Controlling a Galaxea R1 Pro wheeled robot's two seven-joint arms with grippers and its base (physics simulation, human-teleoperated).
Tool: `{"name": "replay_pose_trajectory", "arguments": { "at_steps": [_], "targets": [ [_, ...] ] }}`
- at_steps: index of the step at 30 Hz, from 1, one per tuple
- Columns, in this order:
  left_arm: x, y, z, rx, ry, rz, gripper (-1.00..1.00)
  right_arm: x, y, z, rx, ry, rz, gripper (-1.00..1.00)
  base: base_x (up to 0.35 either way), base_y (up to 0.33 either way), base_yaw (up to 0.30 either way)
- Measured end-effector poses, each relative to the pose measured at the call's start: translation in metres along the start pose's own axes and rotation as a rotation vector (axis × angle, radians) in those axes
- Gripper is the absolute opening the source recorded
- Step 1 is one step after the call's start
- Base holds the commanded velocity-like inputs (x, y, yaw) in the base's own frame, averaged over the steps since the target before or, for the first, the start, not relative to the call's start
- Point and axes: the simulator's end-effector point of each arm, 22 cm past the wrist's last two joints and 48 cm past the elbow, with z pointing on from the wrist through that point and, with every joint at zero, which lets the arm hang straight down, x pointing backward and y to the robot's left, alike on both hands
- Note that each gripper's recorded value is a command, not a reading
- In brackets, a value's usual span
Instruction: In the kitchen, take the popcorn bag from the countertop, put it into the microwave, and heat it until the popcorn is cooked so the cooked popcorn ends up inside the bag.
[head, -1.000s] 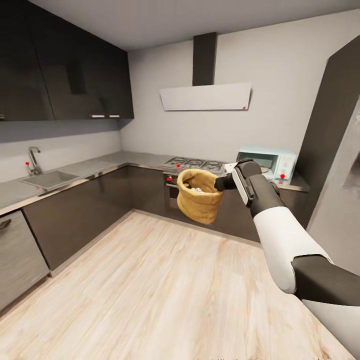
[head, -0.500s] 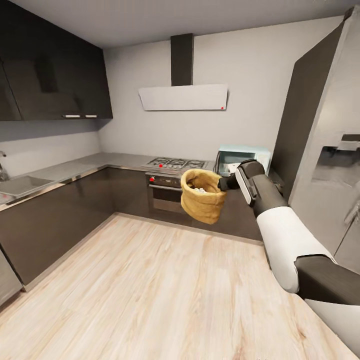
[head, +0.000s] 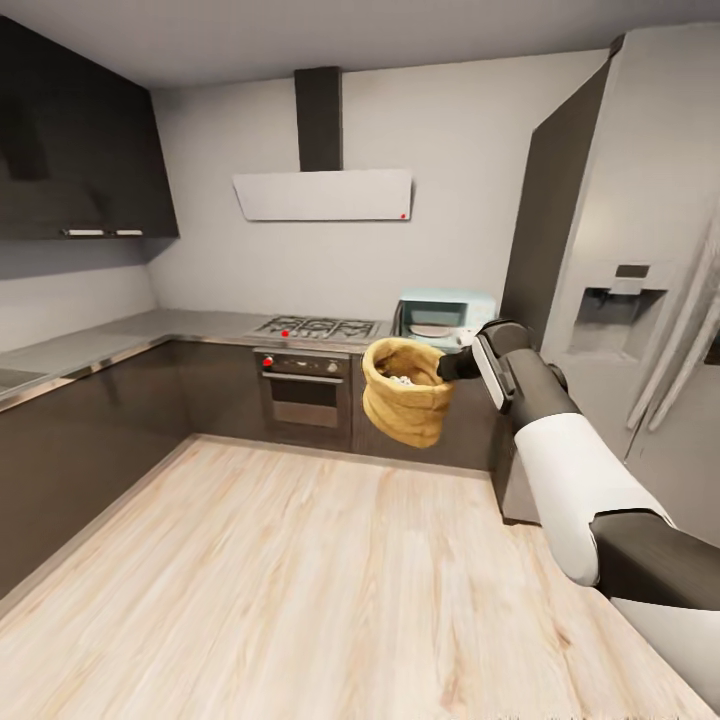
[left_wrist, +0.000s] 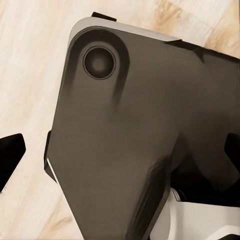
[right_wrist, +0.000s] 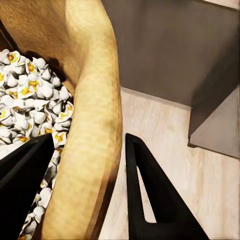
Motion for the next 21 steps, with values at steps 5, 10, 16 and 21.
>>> {"name": "replay_pose_trajectory", "arguments": {
  "at_steps": [5, 10, 16, 21],
  "targets": [
    [0.0, 0.0, 0.0, 0.0, 0.0, 0.0, 1.0, 0.0, -0.0001, 0.0, 0.0, 0.0, 0.0, -1.0, 0.0, 0.0, -0.242],
    [0.0, 0.0, 0.0, 0.0, 0.0, -0.001, 1.0, 0.0, 0.0, 0.0, 0.0, 0.0, 0.0, -1.0, 0.0, 0.0, -0.242],
    [0.0, 0.0001, 0.0, 0.0, 0.0, -0.001, 1.0, -0.0004, -0.0001, -0.0003, 0.0, -0.001, 0.0, -1.0, 0.0, 0.0, -0.242],
    [0.0, 0.0, 0.0, 0.0, 0.0, -0.001, 1.0, -0.0005, -0.0001, -0.0003, 0.0, -0.001, 0.0, -1.0, 0.0, 0.0, -0.233]
  ]
}}
